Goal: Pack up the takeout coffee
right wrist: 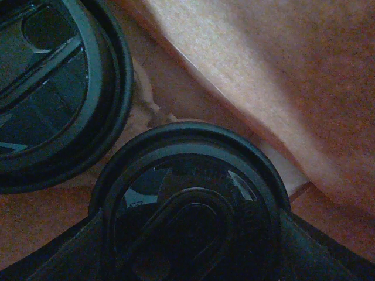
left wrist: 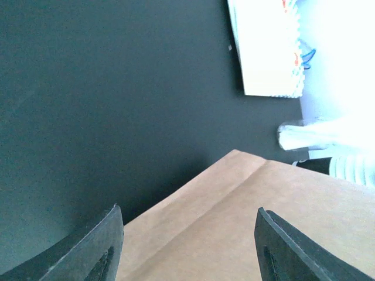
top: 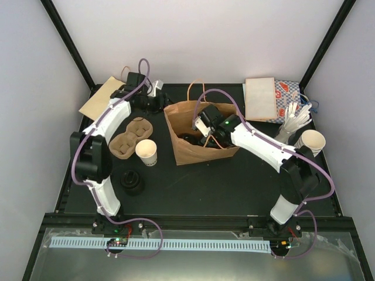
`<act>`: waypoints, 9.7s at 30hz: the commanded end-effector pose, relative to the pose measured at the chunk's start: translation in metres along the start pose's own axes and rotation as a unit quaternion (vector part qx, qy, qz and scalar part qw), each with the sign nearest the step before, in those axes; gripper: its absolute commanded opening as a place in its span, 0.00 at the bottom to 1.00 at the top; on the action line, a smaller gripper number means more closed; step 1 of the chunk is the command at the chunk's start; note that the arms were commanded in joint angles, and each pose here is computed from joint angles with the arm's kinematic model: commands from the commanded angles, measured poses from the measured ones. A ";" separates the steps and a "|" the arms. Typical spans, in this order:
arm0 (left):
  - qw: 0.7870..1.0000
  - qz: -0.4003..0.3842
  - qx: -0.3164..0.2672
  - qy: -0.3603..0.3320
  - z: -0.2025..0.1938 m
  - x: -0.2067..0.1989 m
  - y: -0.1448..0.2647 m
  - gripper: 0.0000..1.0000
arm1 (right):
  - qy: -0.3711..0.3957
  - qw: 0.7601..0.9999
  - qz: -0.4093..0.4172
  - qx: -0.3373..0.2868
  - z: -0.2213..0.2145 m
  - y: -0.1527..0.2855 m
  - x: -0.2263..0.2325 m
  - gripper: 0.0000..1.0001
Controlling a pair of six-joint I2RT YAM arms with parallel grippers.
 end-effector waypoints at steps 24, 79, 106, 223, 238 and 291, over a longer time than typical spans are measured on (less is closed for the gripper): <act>0.944 0.013 -0.120 -0.308 0.010 -0.137 0.098 0.80 | -0.035 0.998 0.004 0.053 -0.037 -0.011 0.006 0.68; 0.908 0.029 0.000 -0.418 -0.007 -0.161 0.063 0.01 | -0.115 0.987 -0.034 0.109 -0.075 -0.021 0.004 0.67; 0.912 0.024 0.003 -0.409 -0.008 -0.161 0.062 0.01 | -0.131 0.977 -0.053 0.160 -0.103 -0.035 0.010 0.66; 0.919 -0.006 0.023 -0.394 -0.019 -0.170 0.060 0.02 | -0.218 0.955 0.074 -0.188 0.025 0.158 -0.013 1.00; 0.912 0.017 0.013 -0.410 -0.019 -0.173 0.071 0.02 | -0.226 0.922 0.083 -0.302 0.033 0.229 -0.025 1.00; 0.759 0.119 -0.135 -0.625 -0.086 -0.228 0.119 0.02 | -0.323 0.895 0.058 -0.303 -0.119 0.211 -0.028 1.00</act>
Point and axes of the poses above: each gripper's point midway between its finger pads, its own y axis back along the fingers, its own x axis along the line the jaws close on, z = x × y, the point moved 5 cm from there along y, back along the fingers, and after that the axes turned 11 degrees about -y, right-handed, at the moved point
